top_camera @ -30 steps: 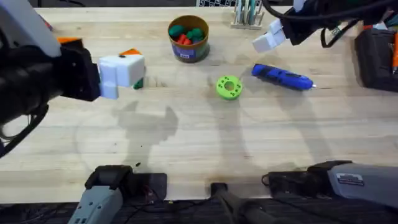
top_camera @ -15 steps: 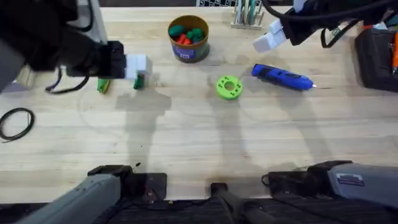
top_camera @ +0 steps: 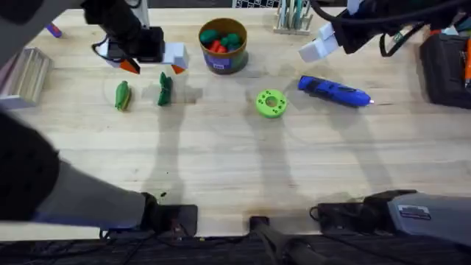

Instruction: Pick up the gripper from the table and insert it into the empty holder that is missing its gripper. Then pick up a screw, insert it into the mounting hole, and use the screwdriver to tighten it. Finally, clean up the table by picking up the vegetable and placing it into the bucket.

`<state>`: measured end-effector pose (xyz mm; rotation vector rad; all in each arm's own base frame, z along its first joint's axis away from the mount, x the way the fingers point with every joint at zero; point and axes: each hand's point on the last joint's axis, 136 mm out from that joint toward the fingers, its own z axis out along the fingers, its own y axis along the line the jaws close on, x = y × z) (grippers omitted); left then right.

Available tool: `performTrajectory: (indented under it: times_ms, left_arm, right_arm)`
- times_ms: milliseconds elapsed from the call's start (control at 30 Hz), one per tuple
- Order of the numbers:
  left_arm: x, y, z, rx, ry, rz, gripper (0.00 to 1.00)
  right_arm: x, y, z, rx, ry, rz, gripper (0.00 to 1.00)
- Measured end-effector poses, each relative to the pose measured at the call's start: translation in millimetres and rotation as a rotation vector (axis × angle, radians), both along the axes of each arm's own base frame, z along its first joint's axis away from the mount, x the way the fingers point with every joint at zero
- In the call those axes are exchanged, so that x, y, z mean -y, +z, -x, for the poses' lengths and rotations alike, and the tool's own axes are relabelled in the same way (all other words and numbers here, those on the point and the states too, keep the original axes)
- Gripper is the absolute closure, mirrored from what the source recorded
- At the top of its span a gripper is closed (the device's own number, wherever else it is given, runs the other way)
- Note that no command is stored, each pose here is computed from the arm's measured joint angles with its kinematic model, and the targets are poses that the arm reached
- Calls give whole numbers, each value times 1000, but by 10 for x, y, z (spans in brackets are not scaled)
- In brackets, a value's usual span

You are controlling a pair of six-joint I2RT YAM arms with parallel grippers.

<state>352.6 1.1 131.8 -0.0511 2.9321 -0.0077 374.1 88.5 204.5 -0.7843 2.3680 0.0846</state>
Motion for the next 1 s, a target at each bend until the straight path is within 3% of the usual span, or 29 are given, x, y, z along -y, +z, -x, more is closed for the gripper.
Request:
performTrajectory:
  times_ms: [267,667,1000]
  left_arm:
    - [-111,-408,-50,-119,20,-29,15]
    - [-170,-789,-108,-191,29,-36,55]
    - [-164,-948,-99,-229,28,-33,104]
  right_arm:
    - [0,0,0,0,0,0,10]
    - [0,0,-1,0,0,0,10]
    - [0,0,0,0,0,0,10]
